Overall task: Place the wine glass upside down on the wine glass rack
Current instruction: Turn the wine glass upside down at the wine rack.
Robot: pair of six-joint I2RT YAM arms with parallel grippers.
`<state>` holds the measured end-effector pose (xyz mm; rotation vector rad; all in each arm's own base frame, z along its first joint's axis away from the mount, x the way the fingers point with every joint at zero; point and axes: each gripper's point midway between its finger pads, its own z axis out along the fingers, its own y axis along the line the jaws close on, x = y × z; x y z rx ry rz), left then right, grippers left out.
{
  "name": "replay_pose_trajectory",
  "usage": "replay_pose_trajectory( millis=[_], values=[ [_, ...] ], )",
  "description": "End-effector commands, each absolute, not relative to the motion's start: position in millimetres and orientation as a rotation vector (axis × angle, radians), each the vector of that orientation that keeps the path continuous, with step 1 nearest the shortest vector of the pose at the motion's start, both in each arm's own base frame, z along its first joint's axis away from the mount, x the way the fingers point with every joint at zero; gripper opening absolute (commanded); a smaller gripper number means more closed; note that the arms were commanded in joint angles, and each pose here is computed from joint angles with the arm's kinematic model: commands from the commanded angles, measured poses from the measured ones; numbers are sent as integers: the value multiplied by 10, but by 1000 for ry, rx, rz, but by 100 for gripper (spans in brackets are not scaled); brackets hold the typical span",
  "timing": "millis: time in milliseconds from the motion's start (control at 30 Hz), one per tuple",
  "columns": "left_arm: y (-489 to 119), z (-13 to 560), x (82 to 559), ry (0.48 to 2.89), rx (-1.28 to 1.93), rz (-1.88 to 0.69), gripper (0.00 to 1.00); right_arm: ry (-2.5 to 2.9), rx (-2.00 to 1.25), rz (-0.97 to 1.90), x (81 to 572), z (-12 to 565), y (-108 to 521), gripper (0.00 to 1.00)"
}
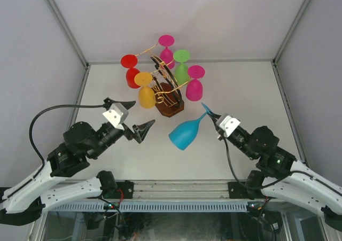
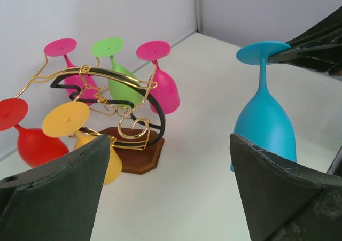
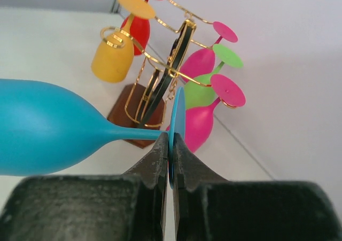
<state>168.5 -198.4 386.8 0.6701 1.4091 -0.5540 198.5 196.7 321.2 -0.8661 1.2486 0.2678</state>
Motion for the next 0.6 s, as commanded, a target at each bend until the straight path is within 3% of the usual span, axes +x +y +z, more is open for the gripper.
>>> replay_pose_trajectory(
  millis=[0, 567],
  values=[
    [-1914, 3783, 1746, 1354, 715, -452, 94, 1123, -1058, 45, 2016, 3295, 1985, 0],
    [-2185, 3358, 1661, 1129, 1042, -344, 92, 778, -1513, 183, 1497, 2997, 2578, 0]
  ],
)
